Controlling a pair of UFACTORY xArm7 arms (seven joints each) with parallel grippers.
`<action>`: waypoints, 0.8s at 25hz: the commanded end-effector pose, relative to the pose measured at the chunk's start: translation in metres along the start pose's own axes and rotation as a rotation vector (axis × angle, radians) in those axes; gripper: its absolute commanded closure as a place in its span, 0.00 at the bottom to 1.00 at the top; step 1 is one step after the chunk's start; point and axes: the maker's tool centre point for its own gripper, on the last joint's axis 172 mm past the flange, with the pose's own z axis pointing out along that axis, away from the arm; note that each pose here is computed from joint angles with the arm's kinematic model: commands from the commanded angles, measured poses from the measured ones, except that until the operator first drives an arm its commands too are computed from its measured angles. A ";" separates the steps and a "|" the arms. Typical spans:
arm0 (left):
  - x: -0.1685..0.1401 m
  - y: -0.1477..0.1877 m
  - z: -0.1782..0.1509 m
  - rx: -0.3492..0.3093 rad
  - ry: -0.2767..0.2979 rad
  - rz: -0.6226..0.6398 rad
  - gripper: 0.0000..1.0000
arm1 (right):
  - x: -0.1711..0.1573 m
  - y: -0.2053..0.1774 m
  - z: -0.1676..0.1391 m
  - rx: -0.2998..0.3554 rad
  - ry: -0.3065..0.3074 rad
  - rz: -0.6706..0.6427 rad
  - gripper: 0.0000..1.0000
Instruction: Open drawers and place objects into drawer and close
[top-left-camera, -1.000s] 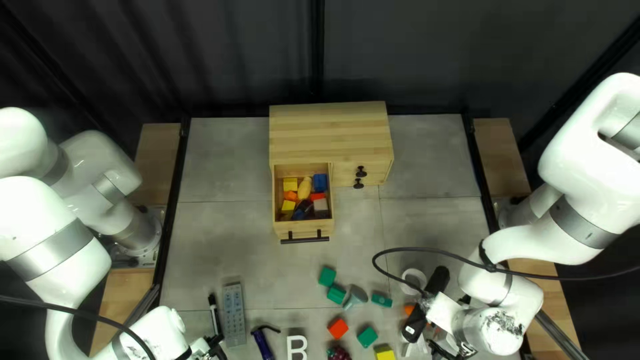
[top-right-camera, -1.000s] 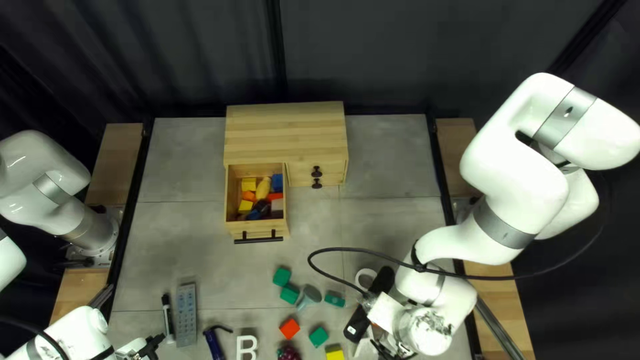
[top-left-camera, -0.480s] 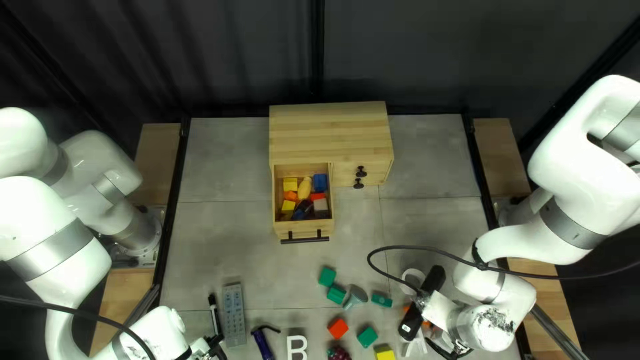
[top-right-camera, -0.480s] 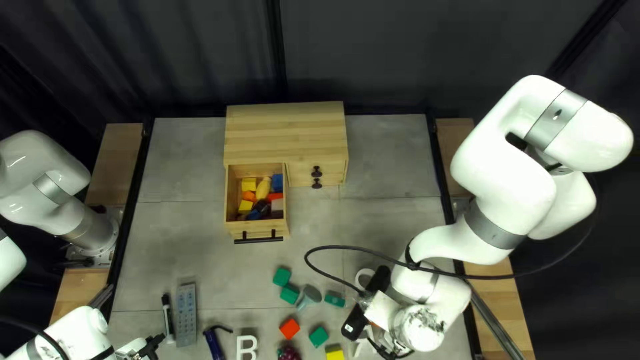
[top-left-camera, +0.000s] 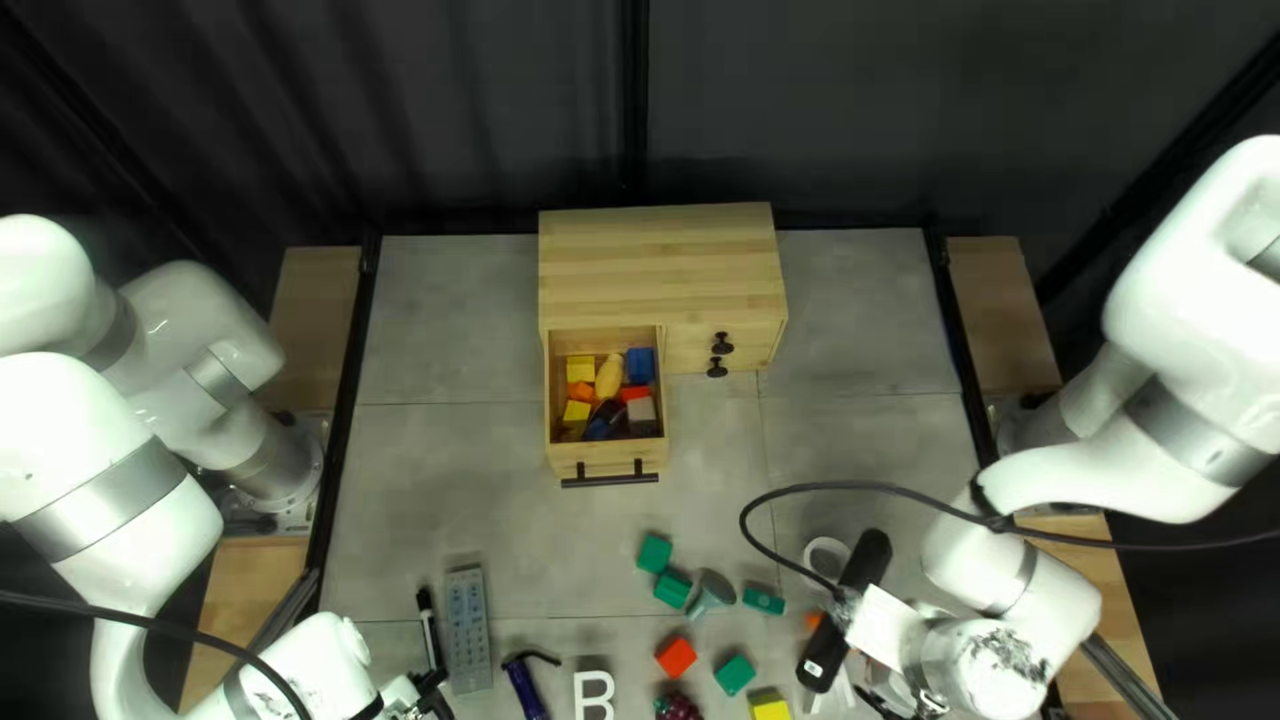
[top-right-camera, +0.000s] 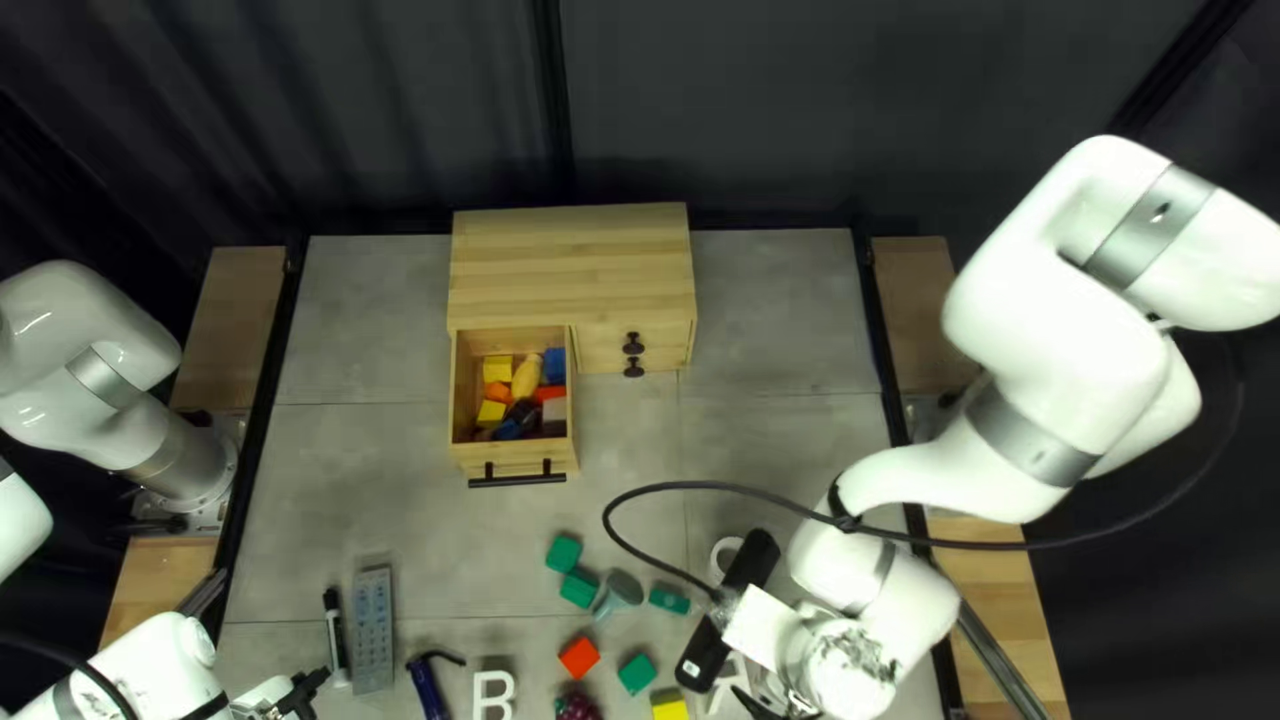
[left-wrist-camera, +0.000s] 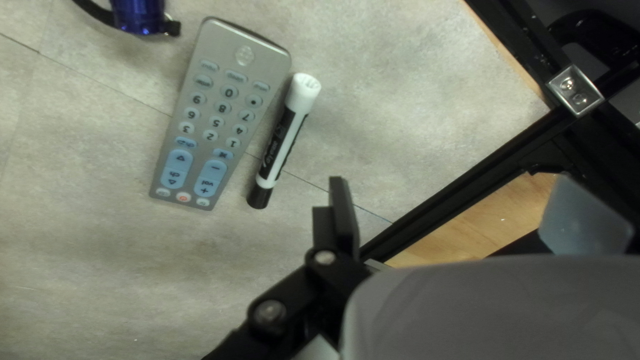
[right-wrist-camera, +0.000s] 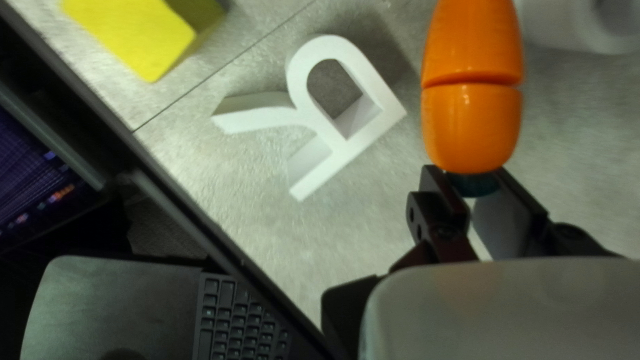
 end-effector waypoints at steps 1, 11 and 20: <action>0.000 0.000 0.000 0.000 0.000 0.000 0.00 | 0.035 0.006 -0.048 -0.035 0.015 -0.038 0.93; 0.000 0.000 0.000 0.000 0.000 0.000 0.00 | 0.177 0.033 -0.105 -0.108 0.063 -0.159 0.94; 0.000 0.000 0.000 0.000 0.000 0.000 0.00 | 0.258 0.066 -0.074 -0.118 0.150 -0.206 0.95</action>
